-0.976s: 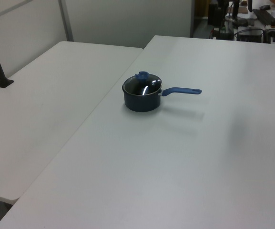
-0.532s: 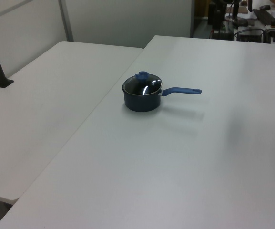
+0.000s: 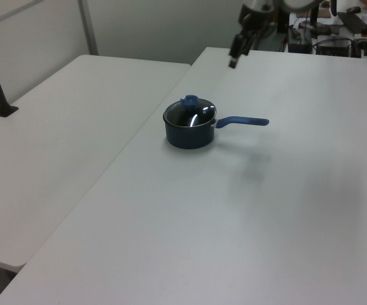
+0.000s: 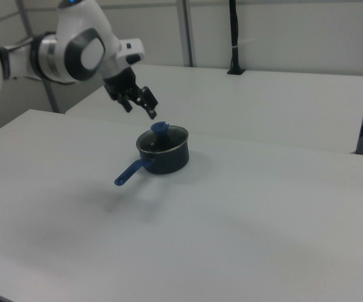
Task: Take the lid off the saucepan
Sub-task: 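Move the gripper down toward the blue knob of the glass lid, then close the gripper on the blue lid knob, then lift the glass lid off the saucepan and carry it aside, then lower the glass lid flat onto the table beside the saucepan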
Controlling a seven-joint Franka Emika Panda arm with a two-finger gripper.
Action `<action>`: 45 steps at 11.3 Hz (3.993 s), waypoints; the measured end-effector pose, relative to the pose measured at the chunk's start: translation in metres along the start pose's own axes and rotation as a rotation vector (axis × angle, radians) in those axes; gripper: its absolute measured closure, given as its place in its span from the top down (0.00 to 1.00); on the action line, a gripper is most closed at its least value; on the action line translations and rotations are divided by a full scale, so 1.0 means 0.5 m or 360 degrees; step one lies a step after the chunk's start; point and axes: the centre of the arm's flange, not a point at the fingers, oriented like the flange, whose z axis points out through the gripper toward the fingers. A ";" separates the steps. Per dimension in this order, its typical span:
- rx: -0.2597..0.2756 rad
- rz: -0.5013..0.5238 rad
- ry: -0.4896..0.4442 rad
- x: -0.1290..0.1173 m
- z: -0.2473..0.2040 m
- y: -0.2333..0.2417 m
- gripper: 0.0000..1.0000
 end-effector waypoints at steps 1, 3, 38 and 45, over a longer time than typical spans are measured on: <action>-0.0016 0.0100 0.0079 0.015 0.045 -0.010 1.00; -0.0071 0.0277 0.0221 0.036 0.138 -0.038 1.00; -0.0283 -0.0131 -0.0262 -0.084 0.111 0.236 0.62; -0.0194 -0.0534 -0.0684 -0.320 0.216 0.332 0.62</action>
